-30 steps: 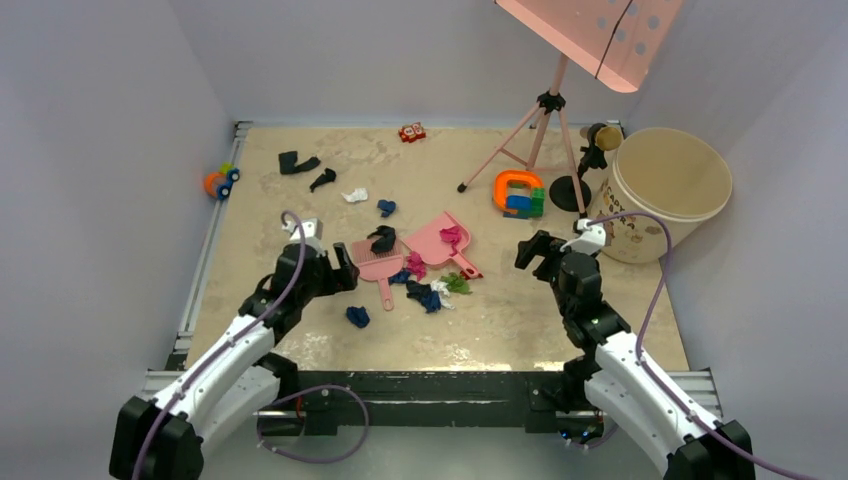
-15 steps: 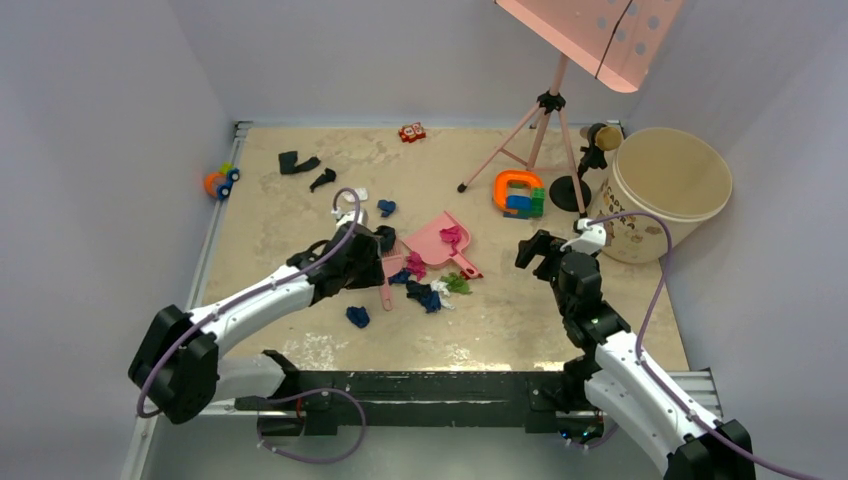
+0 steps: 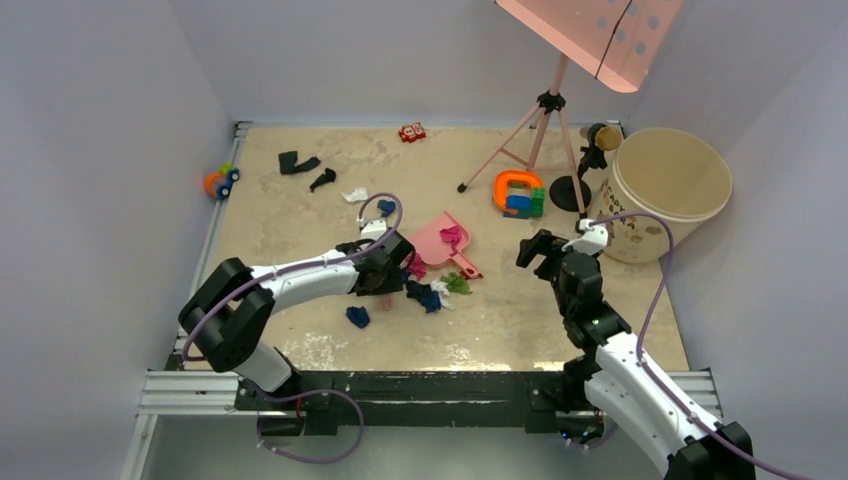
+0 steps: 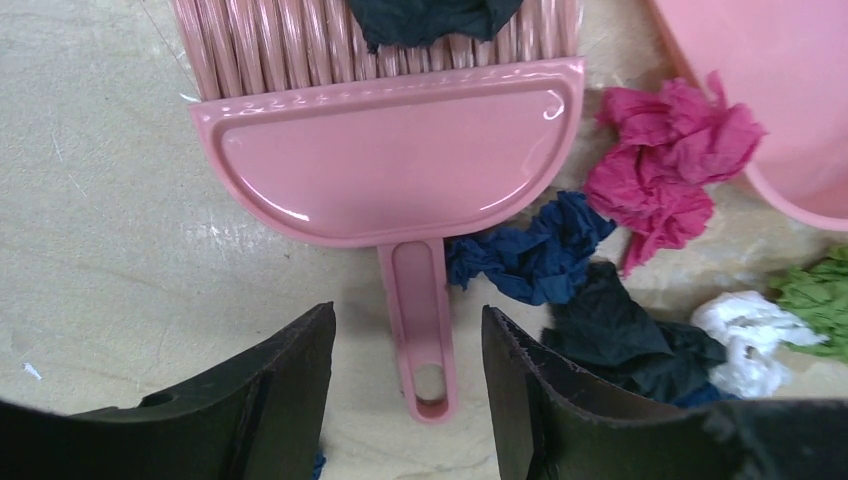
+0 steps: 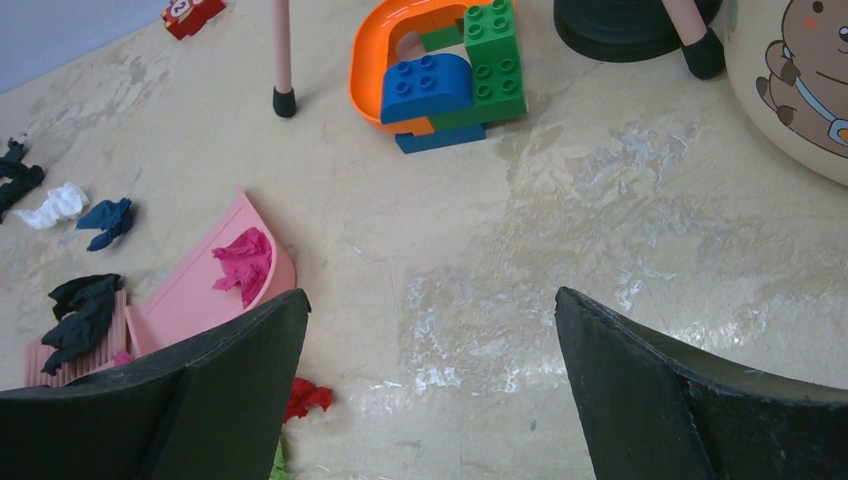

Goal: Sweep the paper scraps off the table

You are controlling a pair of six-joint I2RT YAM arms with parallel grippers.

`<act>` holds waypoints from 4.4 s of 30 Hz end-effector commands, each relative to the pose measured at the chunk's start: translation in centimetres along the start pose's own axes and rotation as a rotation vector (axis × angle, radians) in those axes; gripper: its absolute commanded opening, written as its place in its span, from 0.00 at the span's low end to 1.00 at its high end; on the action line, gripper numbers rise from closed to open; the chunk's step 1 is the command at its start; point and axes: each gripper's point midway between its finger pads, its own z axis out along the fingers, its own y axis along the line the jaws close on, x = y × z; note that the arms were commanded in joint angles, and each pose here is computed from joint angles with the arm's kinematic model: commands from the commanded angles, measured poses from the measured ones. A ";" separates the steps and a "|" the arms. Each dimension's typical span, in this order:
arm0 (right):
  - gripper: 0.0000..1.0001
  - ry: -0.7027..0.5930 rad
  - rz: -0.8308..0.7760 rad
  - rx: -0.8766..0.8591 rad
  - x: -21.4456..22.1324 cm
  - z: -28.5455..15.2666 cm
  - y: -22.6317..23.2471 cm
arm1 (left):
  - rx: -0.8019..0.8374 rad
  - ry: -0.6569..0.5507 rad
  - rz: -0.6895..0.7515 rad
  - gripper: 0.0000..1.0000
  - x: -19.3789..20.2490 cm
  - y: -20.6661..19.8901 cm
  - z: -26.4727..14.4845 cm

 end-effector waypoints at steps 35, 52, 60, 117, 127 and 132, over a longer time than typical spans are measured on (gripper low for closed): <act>0.88 0.083 0.140 -0.777 -2.9 -6.4 15.8 | 0.684 -0.149 -0.484 0.15 -6.6 -7.3 -13.8; 0.84 0.325 0.062 -0.572 -2.0 -3.0 19.1 | 0.946 -0.089 -0.338 0.18 -5.5 -14.1 -13.8; 0.72 0.333 0.078 -0.554 -1.4 -1.6 19.7 | 0.923 -0.078 -0.293 0.18 -5.0 -14.2 -13.5; 0.00 0.536 0.162 -0.630 0.2 -3.1 19.4 | 0.815 -0.286 -0.020 0.50 -5.2 -10.0 -15.6; 0.00 0.126 0.356 -0.703 -8.3 -7.6 17.0 | 1.197 -0.241 -0.252 0.75 -7.5 -11.4 -20.5; 0.00 -0.097 0.518 -0.852 -11.8 -10.9 16.5 | 1.327 -0.257 -0.327 0.72 -9.1 -12.6 -22.6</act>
